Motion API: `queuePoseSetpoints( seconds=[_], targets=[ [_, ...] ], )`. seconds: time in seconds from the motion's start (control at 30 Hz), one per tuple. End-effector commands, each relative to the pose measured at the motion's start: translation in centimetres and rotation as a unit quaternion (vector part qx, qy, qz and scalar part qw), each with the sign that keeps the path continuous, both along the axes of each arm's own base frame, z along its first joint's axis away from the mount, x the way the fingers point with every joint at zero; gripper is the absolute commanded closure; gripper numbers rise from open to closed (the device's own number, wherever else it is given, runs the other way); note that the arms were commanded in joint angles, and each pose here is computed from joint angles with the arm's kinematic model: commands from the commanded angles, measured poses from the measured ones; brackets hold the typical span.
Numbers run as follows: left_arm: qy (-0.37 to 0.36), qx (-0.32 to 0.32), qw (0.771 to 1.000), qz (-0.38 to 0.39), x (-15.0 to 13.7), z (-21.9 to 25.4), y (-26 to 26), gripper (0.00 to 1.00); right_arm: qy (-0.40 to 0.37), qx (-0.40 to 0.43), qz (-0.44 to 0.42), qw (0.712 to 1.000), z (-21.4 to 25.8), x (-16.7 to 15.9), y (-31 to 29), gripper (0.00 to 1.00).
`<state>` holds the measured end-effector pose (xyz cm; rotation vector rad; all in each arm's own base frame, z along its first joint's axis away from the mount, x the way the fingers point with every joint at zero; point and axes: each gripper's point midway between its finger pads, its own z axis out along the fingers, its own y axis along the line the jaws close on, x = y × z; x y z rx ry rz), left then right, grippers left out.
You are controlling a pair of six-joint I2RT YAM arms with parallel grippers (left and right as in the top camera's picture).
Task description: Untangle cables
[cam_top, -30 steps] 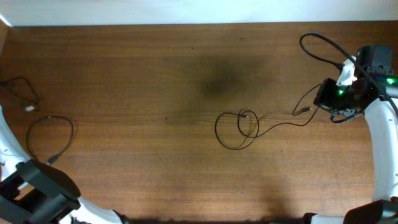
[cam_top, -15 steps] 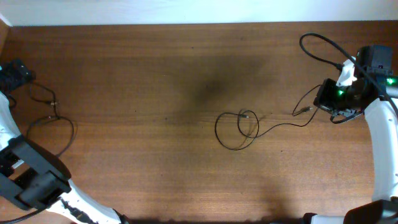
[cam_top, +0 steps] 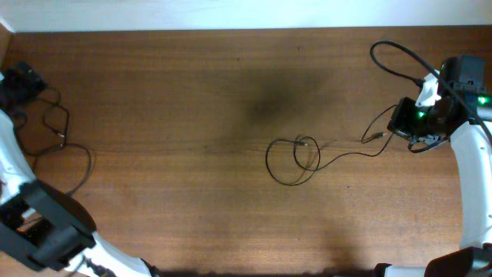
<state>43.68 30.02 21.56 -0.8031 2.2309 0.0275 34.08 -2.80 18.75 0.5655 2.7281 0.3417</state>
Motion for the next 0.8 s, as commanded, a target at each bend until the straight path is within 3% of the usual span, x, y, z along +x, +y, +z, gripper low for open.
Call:
queuePoseSetpoints(
  seconds=[0.0, 0.13, 0.23, 0.33, 0.47, 0.53, 0.63, 0.73, 0.77],
  targets=[
    [-0.061, 0.005, 0.995, -0.085, 0.7, 7.8, -8.6, 0.01, -0.018, 0.03, 0.05, 0.998, 0.3, 0.8, 3.3, 0.96],
    [-0.077, -0.063, 0.97, -0.222, 2.9, 8.2, -18.8, 0.01, -0.085, 0.091, 0.168, 0.978, 2.5, 2.5, 12.9, 0.96],
    [-0.079, -0.047, 0.949, -0.301, 3.9, 8.4, -24.4, 0.01, -0.16, 0.177, 0.211, 0.948, 6.7, 3.9, 20.0, 0.96],
    [-0.08, -0.047, 0.945, -0.312, 4.1, 8.5, -25.5, 0.0, -0.217, 0.231, 0.238, 0.918, 12.1, 4.2, 23.9, 0.96],
    [-0.077, -0.05, 0.946, -0.312, 4.0, 8.4, -25.6, 0.0, -0.248, 0.231, 0.247, 0.908, 15.2, 4.2, 24.7, 0.96],
    [-0.075, -0.051, 0.946, -0.313, 3.9, 8.3, -25.6, 0.0, -0.209, 0.207, 0.224, 0.929, 12.8, 4.2, 23.8, 0.96],
    [-0.074, -0.051, 0.943, -0.321, 4.0, 8.3, -26.5, 0.02, -0.091, 0.19, 0.224, 0.952, 6.7, 2.3, 24.4, 0.96],
    [-0.075, -0.051, 0.939, -0.332, 4.1, 8.3, -27.6, 0.02, 0.027, 0.175, 0.256, 0.95, 0.6, -0.6, 27.6, 0.94],
    [-0.075, -0.051, 0.939, -0.333, 4.2, 8.3, -27.7, 0.02, 0.048, 0.171, 0.268, 0.947, -0.6, -1.5, 28.8, 0.9]
  ],
)
